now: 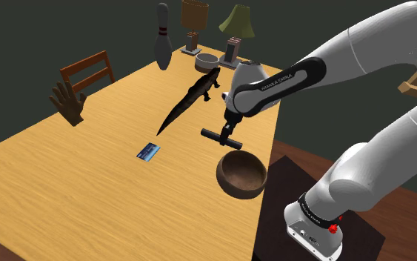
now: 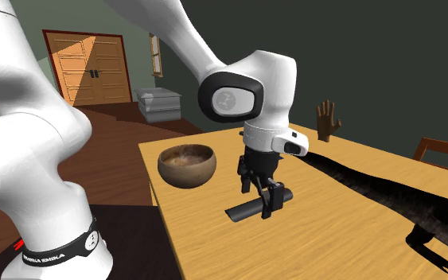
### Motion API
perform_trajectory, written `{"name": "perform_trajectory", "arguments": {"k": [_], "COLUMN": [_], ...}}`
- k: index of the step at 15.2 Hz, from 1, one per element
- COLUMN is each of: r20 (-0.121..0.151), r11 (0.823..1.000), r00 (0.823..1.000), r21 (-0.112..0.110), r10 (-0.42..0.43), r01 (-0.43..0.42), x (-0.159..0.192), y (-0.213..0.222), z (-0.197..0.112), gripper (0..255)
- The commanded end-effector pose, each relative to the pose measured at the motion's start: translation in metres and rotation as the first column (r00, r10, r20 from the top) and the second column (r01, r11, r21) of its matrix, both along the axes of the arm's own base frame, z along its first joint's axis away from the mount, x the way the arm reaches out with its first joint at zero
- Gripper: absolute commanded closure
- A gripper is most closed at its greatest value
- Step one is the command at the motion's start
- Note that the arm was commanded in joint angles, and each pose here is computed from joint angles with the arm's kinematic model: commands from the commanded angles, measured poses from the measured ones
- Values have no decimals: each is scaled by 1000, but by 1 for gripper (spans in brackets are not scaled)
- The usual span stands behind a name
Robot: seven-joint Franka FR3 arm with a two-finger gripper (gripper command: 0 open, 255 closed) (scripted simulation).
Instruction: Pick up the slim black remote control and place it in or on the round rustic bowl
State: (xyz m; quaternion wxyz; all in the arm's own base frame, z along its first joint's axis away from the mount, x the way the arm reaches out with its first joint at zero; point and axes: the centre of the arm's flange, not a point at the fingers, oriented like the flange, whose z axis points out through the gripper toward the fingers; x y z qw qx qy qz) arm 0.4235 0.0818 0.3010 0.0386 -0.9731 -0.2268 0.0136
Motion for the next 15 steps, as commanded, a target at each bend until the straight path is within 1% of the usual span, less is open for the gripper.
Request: {"name": "perform_trajectory", "arguments": {"k": [1,5,6,15], "r20": [0,0,0,0], "r11": [1000,1000,1000,1000], "r00": [1000,1000,1000,1000], "r21": [0,0,0,0], "r10": [0,0,0,0], "r01": [0,0,0,0], "x": [0,0,0,0], "y": [0,0,0,0], "z": [-1,-1,-1,-1], "gripper": [0,0,255,255]}}
